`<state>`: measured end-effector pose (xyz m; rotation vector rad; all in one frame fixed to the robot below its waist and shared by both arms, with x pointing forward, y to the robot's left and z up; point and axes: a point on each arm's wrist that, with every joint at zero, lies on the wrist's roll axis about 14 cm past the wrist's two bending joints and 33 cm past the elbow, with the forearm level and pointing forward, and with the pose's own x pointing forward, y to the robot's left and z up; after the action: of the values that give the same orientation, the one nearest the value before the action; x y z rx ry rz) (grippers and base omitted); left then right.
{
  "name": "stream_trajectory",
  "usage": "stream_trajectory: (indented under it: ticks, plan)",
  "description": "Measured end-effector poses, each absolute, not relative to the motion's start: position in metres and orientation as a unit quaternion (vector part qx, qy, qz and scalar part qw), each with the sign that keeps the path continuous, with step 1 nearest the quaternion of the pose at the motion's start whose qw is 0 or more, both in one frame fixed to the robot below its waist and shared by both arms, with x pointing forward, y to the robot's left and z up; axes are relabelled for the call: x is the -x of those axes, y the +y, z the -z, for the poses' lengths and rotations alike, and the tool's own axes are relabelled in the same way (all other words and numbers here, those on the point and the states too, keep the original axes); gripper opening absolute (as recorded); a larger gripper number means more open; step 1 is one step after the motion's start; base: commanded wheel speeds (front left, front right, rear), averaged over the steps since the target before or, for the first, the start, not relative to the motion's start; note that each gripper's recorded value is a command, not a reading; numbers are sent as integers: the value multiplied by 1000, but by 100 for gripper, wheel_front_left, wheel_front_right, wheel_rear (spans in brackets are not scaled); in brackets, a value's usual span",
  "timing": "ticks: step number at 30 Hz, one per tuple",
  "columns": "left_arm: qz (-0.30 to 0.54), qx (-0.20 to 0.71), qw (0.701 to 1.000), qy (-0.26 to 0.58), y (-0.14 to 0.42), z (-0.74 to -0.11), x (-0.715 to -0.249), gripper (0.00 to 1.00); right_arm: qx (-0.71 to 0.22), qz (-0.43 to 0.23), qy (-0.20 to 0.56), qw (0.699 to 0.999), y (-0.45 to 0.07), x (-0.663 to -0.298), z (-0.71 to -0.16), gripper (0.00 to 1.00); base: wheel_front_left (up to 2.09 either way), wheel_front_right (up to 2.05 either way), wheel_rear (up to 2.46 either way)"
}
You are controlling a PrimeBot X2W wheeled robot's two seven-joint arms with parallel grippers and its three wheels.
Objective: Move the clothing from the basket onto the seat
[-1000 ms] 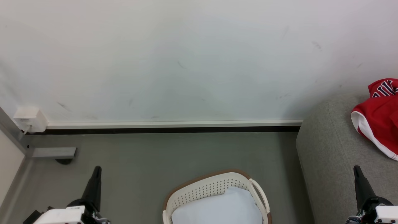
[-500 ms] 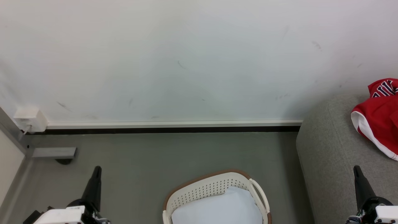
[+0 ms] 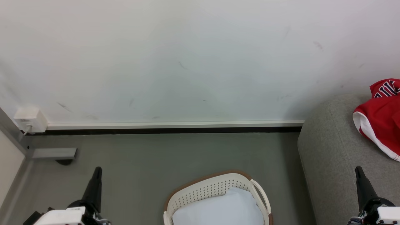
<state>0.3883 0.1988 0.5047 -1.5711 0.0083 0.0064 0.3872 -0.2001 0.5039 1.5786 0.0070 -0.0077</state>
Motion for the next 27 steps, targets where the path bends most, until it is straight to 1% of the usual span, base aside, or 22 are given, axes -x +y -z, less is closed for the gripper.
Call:
stream_trajectory:
  ticks: [27]
  plan:
    - [-3,707,707,4,199,-505,-388,0,-710,4,3,704,-200,-387,-504,0,0,0,0]
